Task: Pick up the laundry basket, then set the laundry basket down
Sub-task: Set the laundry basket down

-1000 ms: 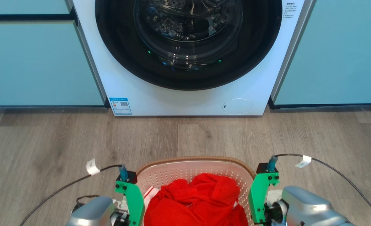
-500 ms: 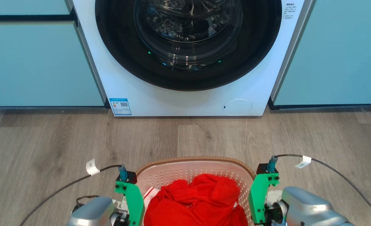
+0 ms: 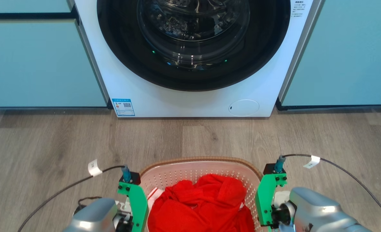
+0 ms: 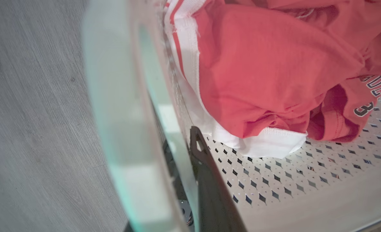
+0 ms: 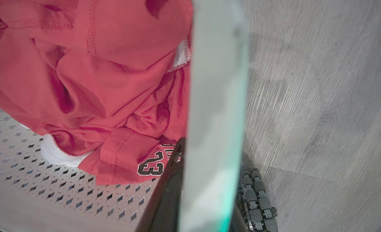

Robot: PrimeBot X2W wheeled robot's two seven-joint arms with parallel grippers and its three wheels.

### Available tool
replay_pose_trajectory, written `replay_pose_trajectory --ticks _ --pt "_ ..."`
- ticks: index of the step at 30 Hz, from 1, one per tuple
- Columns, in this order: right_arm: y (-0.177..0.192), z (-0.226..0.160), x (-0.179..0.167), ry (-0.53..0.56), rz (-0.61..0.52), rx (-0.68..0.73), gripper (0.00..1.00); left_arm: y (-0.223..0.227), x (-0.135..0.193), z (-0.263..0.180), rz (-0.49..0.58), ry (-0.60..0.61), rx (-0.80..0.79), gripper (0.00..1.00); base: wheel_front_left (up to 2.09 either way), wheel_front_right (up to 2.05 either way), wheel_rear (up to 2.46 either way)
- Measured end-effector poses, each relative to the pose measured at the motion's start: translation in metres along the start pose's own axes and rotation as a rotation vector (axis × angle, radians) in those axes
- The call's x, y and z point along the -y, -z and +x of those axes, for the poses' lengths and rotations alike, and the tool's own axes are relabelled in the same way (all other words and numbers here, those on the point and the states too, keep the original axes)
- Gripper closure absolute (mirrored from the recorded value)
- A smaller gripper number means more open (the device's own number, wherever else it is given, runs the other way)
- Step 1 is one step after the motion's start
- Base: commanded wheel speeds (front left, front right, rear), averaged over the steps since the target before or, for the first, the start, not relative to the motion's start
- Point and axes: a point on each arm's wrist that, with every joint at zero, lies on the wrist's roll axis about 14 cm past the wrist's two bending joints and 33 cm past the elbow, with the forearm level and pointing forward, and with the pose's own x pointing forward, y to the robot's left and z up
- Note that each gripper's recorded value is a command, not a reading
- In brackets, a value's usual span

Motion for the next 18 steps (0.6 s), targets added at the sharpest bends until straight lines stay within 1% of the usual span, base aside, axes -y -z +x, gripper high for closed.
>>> replay_pose_trajectory --ticks 18 --pt "-0.0006 -0.0017 -0.0005 0.001 -0.001 0.007 1.00 -0.0037 -0.0001 -0.0025 0.005 -0.004 0.012 1.00 0.00 0.00 0.00"
